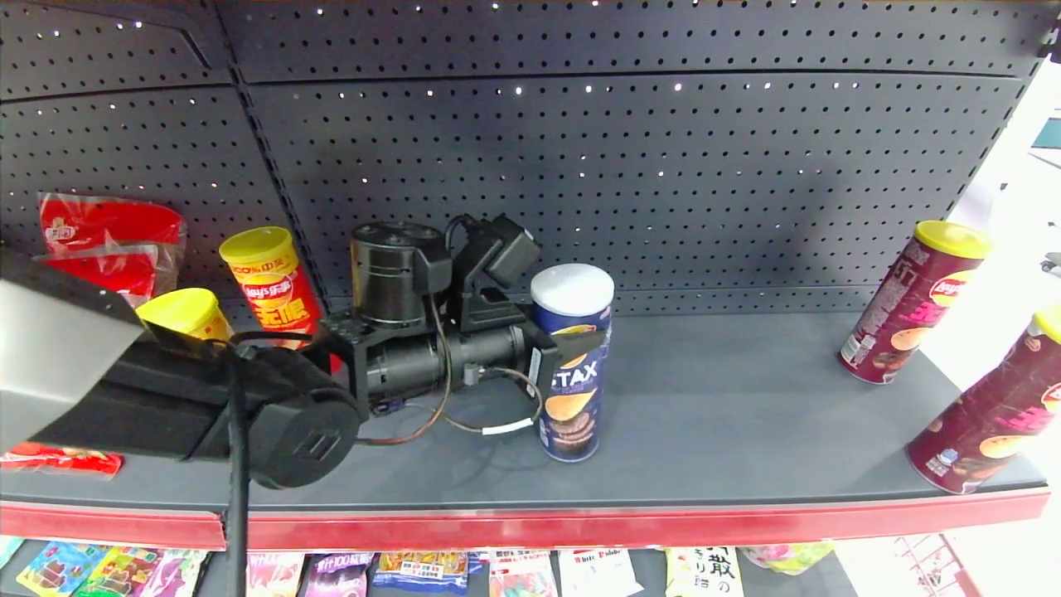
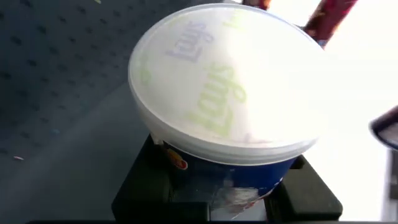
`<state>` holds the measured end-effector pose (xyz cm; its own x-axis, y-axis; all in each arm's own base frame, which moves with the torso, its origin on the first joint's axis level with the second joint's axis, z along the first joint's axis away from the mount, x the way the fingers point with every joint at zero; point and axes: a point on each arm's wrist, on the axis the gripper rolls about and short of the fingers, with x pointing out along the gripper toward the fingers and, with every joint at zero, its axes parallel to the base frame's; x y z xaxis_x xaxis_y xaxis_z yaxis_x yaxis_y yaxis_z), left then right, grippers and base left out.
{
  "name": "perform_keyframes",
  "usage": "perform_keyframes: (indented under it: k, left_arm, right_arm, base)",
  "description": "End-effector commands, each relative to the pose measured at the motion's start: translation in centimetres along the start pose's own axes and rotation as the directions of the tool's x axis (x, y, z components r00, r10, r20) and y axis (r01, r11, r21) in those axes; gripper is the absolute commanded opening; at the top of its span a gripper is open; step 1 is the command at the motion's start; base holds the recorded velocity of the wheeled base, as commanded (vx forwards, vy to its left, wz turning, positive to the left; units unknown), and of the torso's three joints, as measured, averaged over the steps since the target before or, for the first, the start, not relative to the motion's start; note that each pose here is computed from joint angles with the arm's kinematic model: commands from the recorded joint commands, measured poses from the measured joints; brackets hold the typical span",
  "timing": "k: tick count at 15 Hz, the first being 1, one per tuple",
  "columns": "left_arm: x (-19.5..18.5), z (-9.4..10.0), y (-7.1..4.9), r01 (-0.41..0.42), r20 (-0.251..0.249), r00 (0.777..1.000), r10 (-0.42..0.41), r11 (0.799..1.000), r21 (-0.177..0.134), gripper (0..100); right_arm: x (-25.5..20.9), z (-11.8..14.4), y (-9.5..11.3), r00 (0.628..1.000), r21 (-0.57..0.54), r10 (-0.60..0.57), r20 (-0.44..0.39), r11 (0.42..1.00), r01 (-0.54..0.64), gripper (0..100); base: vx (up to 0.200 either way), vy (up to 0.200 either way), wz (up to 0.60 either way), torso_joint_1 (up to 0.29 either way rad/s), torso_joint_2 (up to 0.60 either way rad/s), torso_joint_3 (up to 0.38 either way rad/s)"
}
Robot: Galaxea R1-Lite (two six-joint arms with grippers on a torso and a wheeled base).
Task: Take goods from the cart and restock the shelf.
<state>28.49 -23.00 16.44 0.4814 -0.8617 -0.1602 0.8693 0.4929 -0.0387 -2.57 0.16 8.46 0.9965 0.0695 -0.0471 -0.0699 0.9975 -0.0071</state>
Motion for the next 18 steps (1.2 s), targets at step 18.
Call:
perform_keyframes:
  k: [18]
  left_arm:
    - [-0.3,-1.5,-1.5,0.034,0.003,0.999,-0.034,0.999,0.027,0]
  right_arm:
    - [0.0,0.0,0.0,1.000,-0.001,0.001,0.004,1.000,-0.001,0]
  base:
    - [0.000,0.000,0.00,0.000,0.00,0.000]
